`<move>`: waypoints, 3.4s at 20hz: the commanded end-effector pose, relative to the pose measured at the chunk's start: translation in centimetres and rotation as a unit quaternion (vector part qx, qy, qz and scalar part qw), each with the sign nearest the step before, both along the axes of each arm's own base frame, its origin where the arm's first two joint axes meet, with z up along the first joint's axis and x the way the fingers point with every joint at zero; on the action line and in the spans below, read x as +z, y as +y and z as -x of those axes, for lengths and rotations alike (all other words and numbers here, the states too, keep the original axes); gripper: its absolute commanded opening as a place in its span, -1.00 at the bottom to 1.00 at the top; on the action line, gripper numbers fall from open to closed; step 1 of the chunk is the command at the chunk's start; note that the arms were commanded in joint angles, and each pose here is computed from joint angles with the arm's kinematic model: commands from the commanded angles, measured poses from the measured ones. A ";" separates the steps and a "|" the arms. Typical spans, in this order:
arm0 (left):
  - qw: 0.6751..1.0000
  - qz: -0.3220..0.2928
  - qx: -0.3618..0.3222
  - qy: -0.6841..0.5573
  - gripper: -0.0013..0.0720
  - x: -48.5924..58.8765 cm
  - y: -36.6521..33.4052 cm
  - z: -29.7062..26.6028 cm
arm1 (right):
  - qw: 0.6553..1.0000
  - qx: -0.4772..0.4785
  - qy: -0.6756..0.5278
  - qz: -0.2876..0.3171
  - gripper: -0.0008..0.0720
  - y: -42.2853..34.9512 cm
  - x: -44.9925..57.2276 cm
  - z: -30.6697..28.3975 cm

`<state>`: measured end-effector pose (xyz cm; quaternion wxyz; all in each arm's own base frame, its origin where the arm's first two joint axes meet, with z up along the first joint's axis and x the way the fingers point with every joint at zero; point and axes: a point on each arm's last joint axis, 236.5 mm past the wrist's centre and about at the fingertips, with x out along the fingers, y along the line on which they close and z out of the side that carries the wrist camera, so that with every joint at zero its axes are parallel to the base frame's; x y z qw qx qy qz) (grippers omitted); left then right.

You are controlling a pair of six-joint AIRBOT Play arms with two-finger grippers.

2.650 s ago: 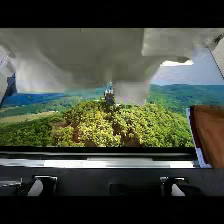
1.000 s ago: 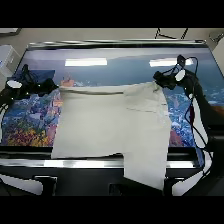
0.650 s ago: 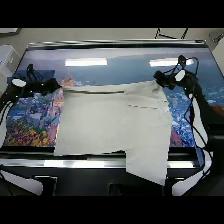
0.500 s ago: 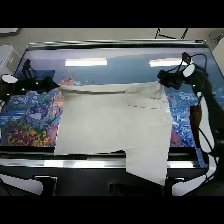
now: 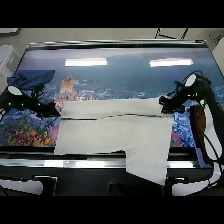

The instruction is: Fold the clothes and pants, and hang the long-sleeved shirts on hangers.

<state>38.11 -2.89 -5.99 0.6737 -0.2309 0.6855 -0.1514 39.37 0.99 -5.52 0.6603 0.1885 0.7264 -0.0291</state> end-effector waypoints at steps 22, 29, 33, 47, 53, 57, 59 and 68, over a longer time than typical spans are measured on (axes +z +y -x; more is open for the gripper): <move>0.994 0.003 0.014 0.112 0.23 -4.2 0.8 21.0 | 0.995 -0.027 0.098 -0.023 0.61 -4.9 0.5 16.1; 0.995 0.024 0.066 0.076 -0.19 -5.0 -0.3 18.7 | 0.994 -0.027 0.098 -0.041 0.61 -4.1 0.7 16.1; 0.993 0.030 0.066 0.089 -0.71 -5.2 -0.8 19.5 | 0.992 -0.025 0.111 -0.046 0.61 -3.7 0.3 17.1; 0.995 0.035 0.049 0.083 -0.91 -4.8 -1.1 20.0 | 0.982 -0.057 0.117 -0.135 -0.83 2.8 -5.8 23.2; 0.998 0.039 0.058 0.010 -0.91 1.0 0.6 13.1 | 0.993 -0.031 -0.003 -0.112 -0.84 0.1 1.1 14.5; 0.997 0.018 0.068 -0.044 -0.91 2.7 0.9 5.0 | 0.984 -0.053 -0.156 -0.073 -0.84 -1.4 6.9 1.8; 0.996 0.017 0.068 -0.047 -0.91 2.8 1.0 0.9 | 0.978 -0.054 -0.187 -0.072 -0.84 -0.8 7.1 -3.4; 0.997 0.040 0.067 0.002 -0.83 -2.2 -0.2 -8.6 | 0.973 -0.124 -0.134 -0.141 -0.83 0.8 -1.7 -10.0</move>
